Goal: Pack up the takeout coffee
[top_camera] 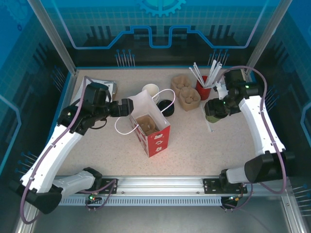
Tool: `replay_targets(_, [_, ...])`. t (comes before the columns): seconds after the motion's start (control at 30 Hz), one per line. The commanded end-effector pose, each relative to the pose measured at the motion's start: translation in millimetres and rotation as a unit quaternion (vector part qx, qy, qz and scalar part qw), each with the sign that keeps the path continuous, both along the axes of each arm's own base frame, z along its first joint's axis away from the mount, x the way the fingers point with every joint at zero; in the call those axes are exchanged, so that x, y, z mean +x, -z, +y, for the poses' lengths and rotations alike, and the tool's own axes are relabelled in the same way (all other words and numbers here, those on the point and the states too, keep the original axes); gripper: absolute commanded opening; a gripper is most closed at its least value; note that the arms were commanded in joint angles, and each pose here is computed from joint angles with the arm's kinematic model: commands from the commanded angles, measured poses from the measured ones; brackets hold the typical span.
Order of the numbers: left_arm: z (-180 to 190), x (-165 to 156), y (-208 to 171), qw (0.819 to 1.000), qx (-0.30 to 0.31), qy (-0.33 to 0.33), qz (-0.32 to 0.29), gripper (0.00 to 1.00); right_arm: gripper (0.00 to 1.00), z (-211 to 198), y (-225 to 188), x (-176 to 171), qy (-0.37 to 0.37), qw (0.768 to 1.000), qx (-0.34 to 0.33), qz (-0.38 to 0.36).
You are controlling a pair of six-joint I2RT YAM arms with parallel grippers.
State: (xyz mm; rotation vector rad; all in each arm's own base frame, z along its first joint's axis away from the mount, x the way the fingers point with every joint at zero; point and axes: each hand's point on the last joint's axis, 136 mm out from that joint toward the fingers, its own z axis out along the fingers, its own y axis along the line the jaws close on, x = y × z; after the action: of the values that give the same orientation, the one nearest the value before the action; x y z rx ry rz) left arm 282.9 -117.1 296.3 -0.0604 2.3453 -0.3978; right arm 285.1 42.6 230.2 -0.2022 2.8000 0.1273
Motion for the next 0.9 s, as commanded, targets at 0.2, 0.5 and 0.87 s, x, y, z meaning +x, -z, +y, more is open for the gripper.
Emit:
replay_targets(0.2, [-12, 27, 6, 0.999, 0.034, 0.031, 0.016, 0.99, 0.84, 51, -74, -48, -0.047, 0.998, 0.034, -0.023])
replay_targets(0.5, [-20, 40, 20, 0.997, 0.048, 0.047, 0.035, 0.94, 0.81, 115, -145, -68, -0.107, 0.983, 0.119, -0.086])
replay_targets(0.87, [-26, 47, 21, 0.997, 0.043, 0.052, 0.041, 0.68, 0.80, 202, -178, -92, -0.208, 0.951, 0.202, -0.107])
